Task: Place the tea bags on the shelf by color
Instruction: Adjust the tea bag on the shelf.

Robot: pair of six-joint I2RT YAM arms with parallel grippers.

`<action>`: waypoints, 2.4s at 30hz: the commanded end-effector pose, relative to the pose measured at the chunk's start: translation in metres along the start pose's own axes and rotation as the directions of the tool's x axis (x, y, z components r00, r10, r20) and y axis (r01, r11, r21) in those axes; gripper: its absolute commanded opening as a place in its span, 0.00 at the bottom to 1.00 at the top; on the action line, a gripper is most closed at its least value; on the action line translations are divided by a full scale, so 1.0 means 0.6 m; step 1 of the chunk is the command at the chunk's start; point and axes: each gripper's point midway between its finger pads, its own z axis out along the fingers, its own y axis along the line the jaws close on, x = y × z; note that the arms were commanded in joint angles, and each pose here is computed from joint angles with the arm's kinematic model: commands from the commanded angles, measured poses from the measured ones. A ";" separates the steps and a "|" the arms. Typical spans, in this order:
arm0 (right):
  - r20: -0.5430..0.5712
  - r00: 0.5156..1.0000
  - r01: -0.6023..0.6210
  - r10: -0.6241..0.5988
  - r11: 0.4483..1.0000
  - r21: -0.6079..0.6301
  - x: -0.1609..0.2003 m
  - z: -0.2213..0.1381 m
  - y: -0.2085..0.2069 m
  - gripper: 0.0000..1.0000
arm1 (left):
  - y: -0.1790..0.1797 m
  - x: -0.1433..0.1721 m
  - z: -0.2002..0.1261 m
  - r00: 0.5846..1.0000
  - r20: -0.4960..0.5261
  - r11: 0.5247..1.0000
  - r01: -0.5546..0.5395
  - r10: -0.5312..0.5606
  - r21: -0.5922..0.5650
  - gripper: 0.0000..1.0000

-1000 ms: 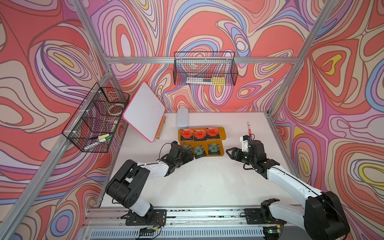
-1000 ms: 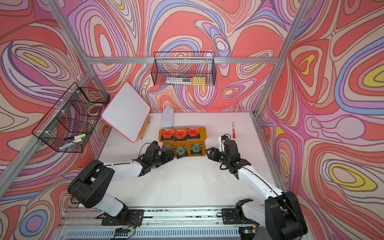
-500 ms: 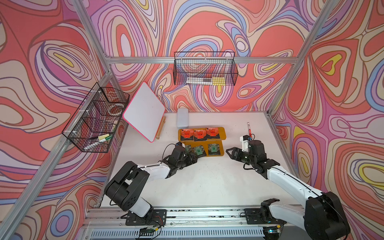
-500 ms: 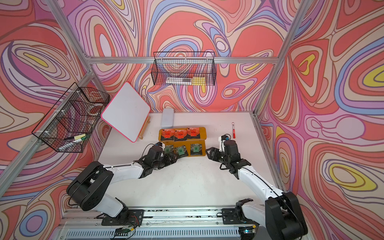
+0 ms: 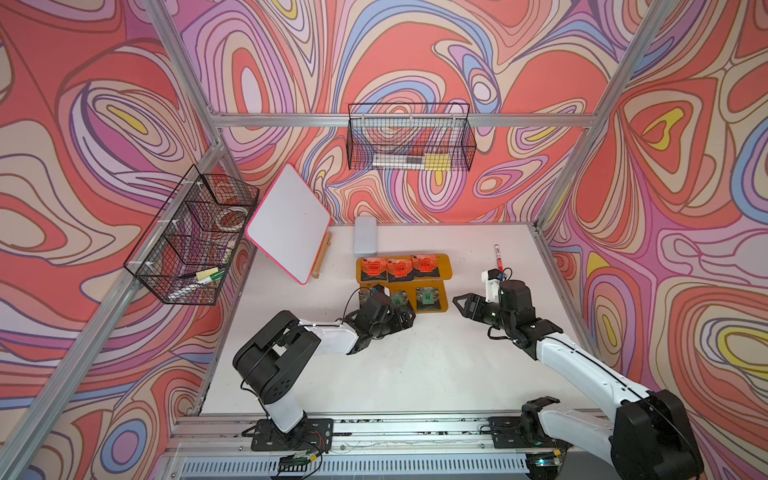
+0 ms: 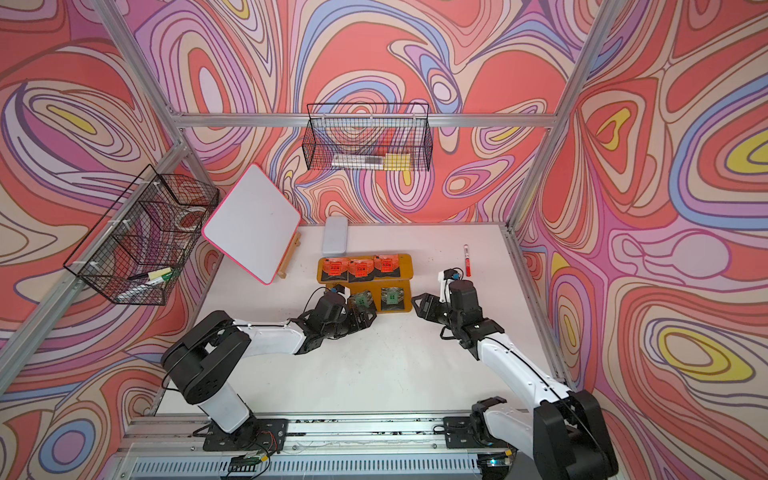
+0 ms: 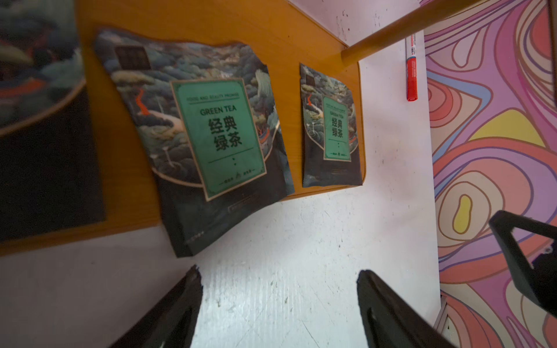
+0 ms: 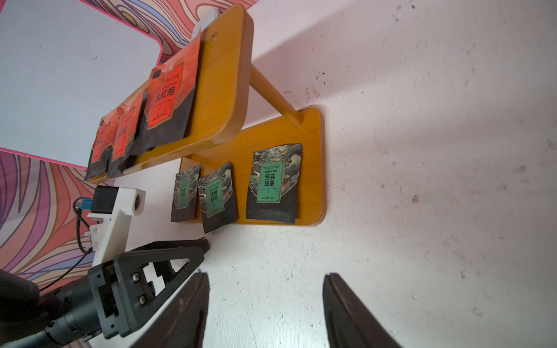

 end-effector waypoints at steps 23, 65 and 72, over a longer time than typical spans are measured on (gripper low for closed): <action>0.011 1.000 0.018 -0.018 1.000 0.024 -0.003 -0.012 -0.005 0.62 | 0.008 -0.022 0.019 0.995 0.097 0.999 0.019 -0.016 -0.036 0.84; 0.017 1.000 0.024 -0.025 0.999 0.031 -0.004 -0.018 -0.006 0.62 | 0.002 -0.029 -0.012 0.996 0.088 1.000 0.006 -0.006 -0.002 0.85; 0.039 0.998 0.037 -0.039 0.999 0.037 -0.014 -0.025 -0.003 0.62 | 0.009 -0.022 -0.084 0.994 0.103 0.999 -0.031 0.035 -0.041 0.88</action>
